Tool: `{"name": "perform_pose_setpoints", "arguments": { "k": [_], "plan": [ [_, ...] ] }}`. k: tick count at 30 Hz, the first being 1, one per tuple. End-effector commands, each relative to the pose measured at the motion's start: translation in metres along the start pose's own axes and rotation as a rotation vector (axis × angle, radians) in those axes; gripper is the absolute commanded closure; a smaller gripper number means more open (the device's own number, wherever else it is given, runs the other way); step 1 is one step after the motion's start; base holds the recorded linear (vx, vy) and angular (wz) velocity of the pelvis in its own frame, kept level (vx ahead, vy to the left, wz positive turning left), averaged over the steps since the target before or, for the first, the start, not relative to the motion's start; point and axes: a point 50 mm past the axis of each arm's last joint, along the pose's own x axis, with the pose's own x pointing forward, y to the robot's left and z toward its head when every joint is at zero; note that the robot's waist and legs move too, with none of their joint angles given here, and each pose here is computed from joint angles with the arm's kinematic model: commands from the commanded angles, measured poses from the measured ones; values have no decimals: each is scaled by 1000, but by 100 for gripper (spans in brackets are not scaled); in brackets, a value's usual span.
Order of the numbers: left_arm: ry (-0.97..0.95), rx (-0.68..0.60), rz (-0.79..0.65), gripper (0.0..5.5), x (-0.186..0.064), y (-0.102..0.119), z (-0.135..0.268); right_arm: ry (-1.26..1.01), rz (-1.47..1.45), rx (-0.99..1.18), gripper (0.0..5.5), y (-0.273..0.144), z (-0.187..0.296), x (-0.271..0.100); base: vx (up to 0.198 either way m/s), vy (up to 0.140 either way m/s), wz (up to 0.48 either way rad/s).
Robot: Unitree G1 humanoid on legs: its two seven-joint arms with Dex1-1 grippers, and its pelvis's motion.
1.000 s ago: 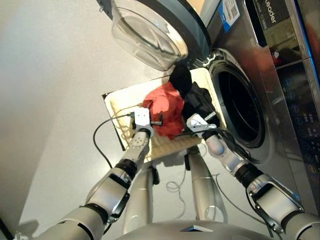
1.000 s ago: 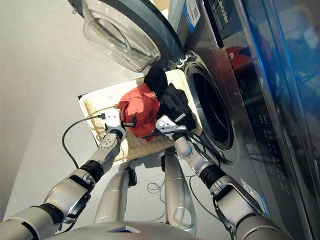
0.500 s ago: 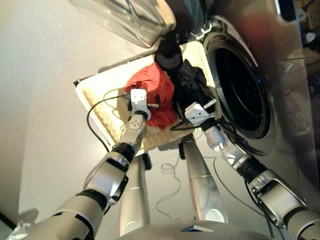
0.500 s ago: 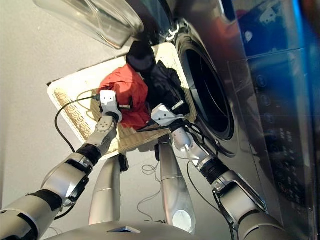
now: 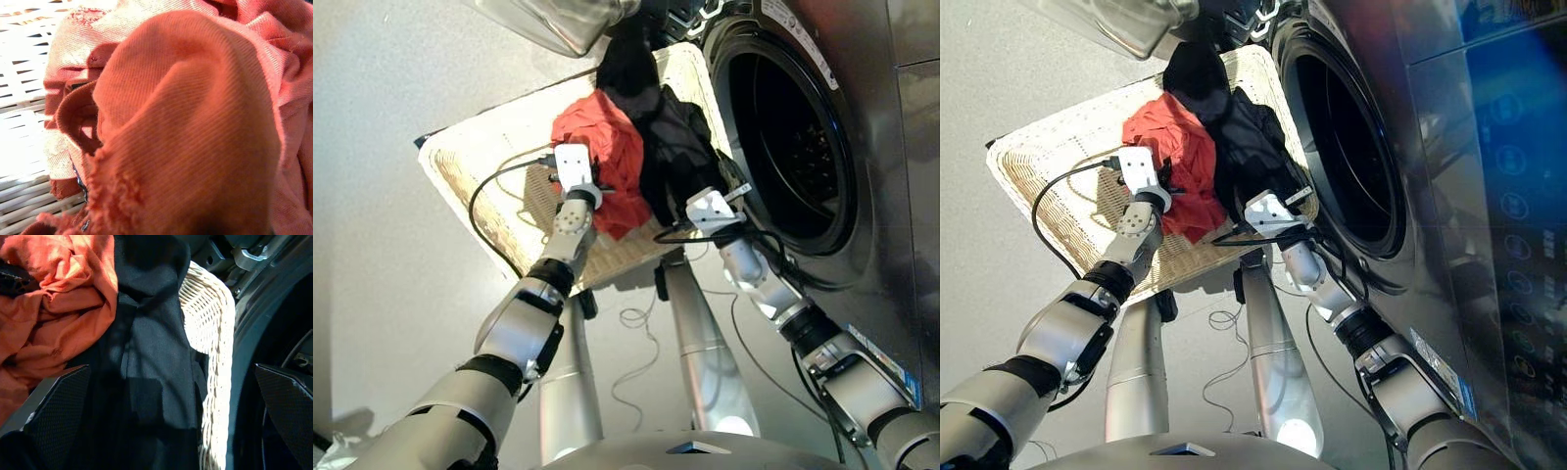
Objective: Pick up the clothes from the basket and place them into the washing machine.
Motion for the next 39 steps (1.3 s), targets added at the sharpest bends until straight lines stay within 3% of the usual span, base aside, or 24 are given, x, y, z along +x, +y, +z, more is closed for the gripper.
{"name": "perform_pose_setpoints", "arguments": {
  "k": [1,9,18,29,39],
  "plan": [
    [86,-4,26,550,-11,7,-26,-92,-10,81,0,7,18,7,0,0,0],
    [98,-127,-37,550,-30,-1,-45,209,69,33,0,25,-41,-15,6,2,23],
    [135,-244,-127,550,-57,-17,-68,401,190,26,0,43,-75,-53,30,-3,122],
    [159,-420,-224,550,-91,-24,-81,321,407,116,0,68,-56,-75,88,-1,92],
    [224,-475,-335,550,-112,-41,-92,167,650,54,0,94,-30,-78,84,-19,3]
  ]
}}
